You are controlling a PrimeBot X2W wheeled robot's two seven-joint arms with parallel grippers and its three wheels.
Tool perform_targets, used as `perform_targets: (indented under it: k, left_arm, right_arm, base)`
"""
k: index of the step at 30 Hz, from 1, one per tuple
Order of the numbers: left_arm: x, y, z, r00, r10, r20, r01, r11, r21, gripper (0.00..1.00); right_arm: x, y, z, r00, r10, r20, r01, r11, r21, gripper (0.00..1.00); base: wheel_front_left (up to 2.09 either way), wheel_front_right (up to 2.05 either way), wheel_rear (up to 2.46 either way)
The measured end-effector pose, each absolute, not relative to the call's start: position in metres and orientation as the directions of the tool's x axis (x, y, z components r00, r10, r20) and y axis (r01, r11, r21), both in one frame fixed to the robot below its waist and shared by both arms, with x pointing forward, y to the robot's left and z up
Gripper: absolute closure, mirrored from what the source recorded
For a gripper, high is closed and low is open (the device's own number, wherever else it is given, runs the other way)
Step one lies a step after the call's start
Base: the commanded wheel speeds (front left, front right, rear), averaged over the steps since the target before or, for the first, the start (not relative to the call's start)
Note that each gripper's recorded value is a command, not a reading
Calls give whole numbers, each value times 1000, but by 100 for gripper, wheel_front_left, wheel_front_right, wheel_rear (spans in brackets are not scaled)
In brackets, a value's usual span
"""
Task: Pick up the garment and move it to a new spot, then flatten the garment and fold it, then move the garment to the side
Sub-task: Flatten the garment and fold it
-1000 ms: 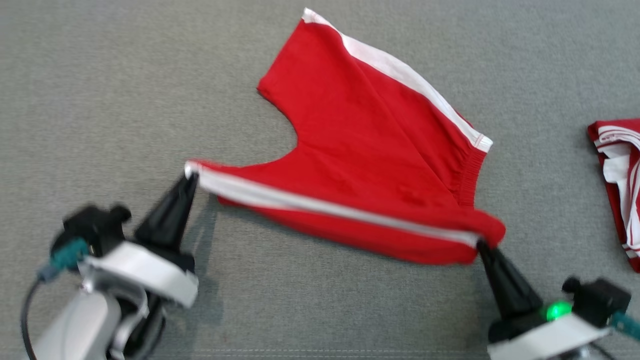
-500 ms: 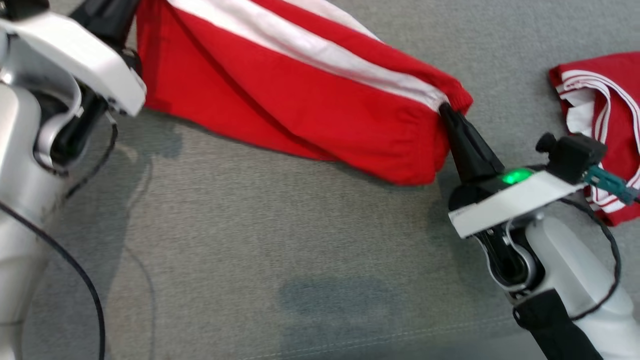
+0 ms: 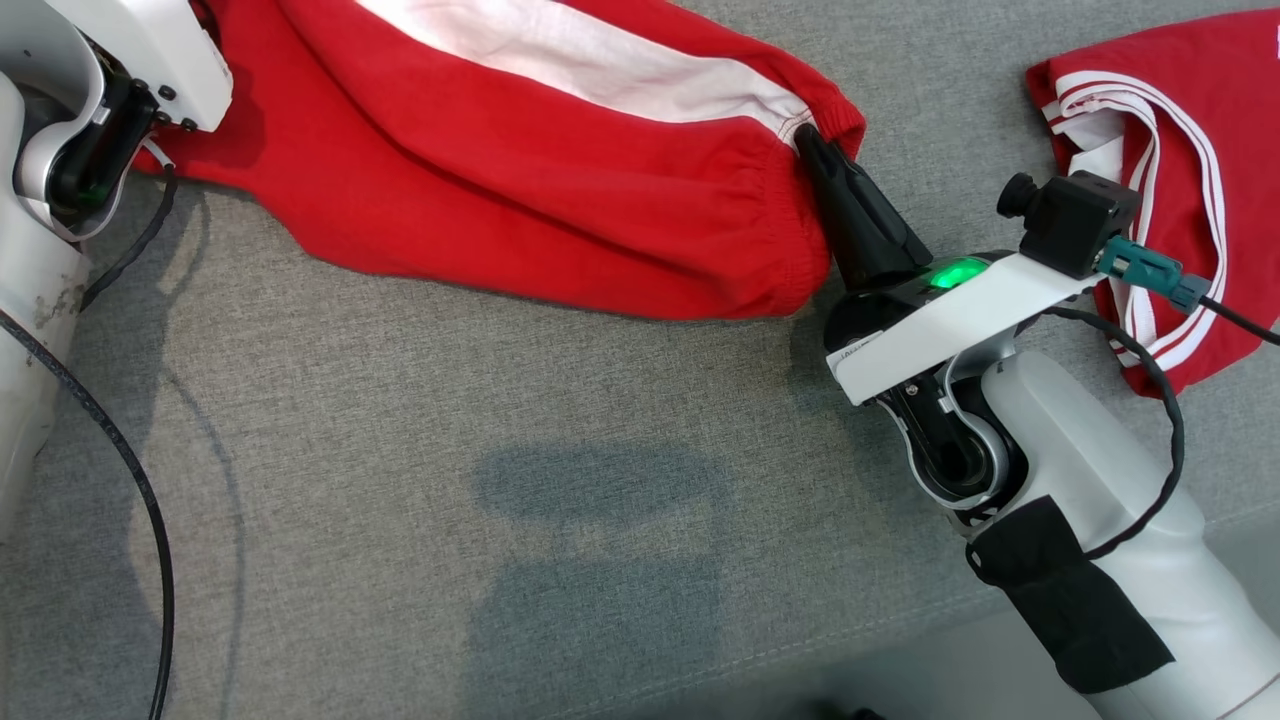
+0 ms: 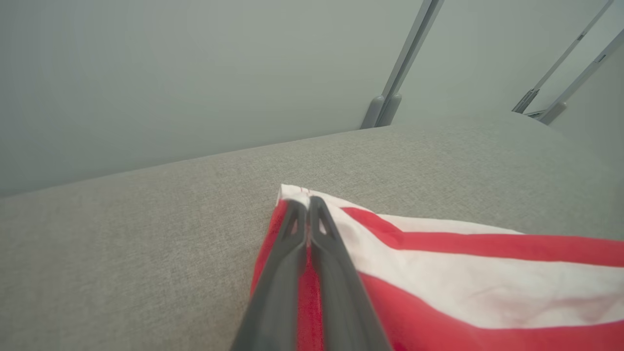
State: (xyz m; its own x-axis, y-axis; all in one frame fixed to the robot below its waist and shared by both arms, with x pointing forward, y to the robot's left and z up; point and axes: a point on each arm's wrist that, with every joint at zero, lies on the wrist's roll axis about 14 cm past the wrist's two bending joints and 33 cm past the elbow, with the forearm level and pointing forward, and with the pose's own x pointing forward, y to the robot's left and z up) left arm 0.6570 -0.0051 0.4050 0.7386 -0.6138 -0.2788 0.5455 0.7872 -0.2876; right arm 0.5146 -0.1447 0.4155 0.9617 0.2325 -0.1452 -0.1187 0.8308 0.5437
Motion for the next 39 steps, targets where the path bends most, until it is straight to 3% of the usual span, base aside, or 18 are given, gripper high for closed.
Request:
perform_targets:
  k: [1, 8, 14, 23, 31, 39]
  left_arm:
    - [658, -6, 406, 741, -615, -270, 550, 786, -283, 0]
    - [658, 8, 419, 762, -609, -221, 583, 794, -175, 0]
    - [647, 23, 452, 804, -584, -111, 569, 810, -139, 0]
    - [574, 66, 458, 892, -450, -42, 438, 884, -162, 0]
    - [489, 97, 447, 943, -312, -118, 283, 936, -210, 0]
    - [452, 108, 453, 957, -253, -142, 218, 950, -224, 0]
  right_arm:
    - [515, -144, 415, 962, 234, -145, -119, 829, 546, 0]
    - [513, -144, 430, 970, 224, -91, -136, 818, 559, 0]
    - [487, -163, 431, 984, 154, -88, -87, 851, 517, 0]
    - [453, -171, 444, 994, 99, -44, -74, 919, 386, 0]
    - [421, -172, 455, 997, 72, -29, -61, 961, 270, 0]
    - [395, -172, 463, 998, 50, -26, -42, 966, 255, 0]
  base:
    - [0, 0, 0]
    - [0, 0, 0]
    - [0, 0, 0]
    - [0, 0, 0]
    - [0, 0, 0]
    - [0, 0, 0]
